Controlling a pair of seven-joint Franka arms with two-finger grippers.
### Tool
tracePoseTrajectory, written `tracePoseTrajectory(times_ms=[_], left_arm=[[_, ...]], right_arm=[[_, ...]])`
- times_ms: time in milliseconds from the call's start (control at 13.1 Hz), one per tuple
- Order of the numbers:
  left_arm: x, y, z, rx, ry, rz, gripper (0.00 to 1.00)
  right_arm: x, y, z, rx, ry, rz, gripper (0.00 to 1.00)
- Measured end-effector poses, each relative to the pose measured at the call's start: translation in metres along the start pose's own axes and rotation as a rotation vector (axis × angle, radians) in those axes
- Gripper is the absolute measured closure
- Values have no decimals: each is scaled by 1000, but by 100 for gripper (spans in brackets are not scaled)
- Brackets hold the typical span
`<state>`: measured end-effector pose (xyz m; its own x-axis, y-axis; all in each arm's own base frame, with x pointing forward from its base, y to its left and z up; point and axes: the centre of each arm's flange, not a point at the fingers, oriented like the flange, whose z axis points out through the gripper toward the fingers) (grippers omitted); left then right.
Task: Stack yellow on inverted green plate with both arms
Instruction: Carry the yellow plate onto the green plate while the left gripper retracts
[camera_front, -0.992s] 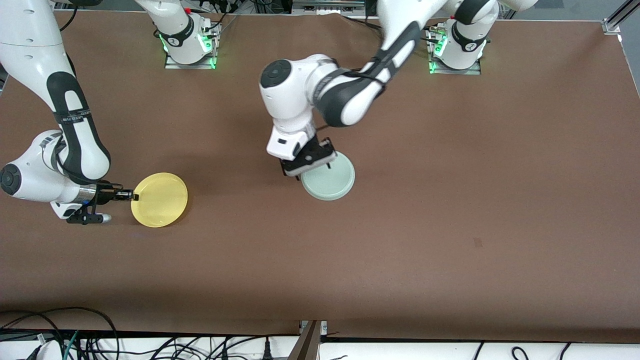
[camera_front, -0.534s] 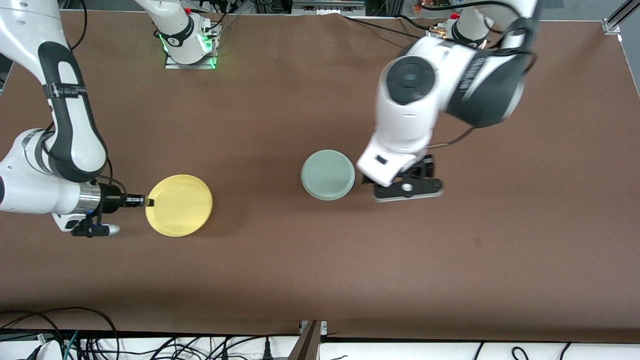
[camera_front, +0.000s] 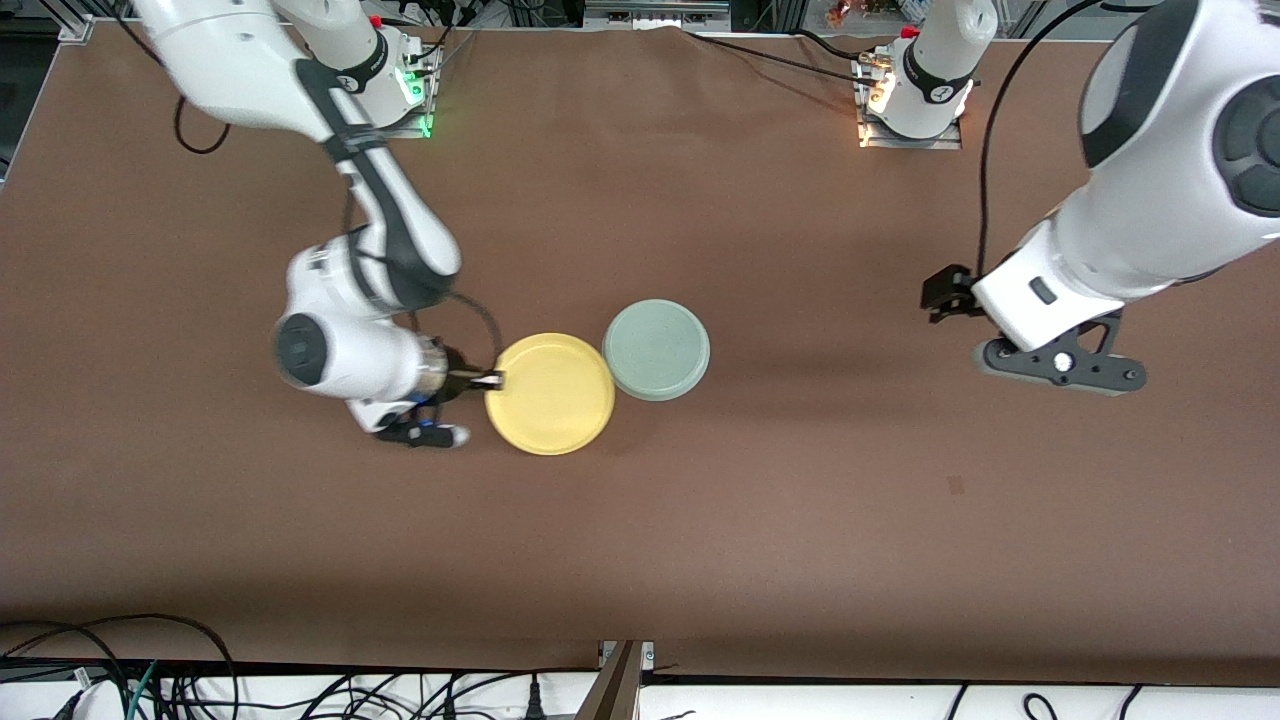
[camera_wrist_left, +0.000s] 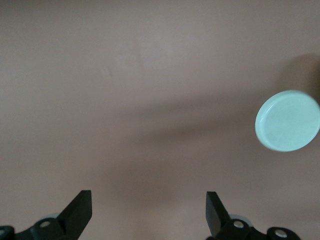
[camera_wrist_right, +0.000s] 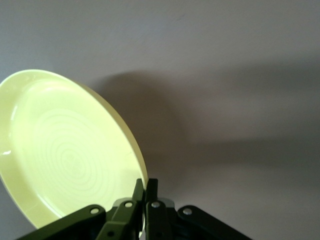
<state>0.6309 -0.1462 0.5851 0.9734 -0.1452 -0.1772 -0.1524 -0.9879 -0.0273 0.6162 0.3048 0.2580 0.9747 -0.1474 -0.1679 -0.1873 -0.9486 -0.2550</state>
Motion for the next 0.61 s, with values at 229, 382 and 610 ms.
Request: tracePoseTrajectory(times_ms=[229,382,610], left_arm=[[-35,-48,0,-31,-33,-22,0],[-63,-55,-5,-24,22,-31,0],[-101,-54,5,-8,67,-41,0]], right_arm=[[-51,-59,44,2,23,63,97],[-73,-79,56,-4,18,62,97],[-88,-79,75,-14,19,58,97]])
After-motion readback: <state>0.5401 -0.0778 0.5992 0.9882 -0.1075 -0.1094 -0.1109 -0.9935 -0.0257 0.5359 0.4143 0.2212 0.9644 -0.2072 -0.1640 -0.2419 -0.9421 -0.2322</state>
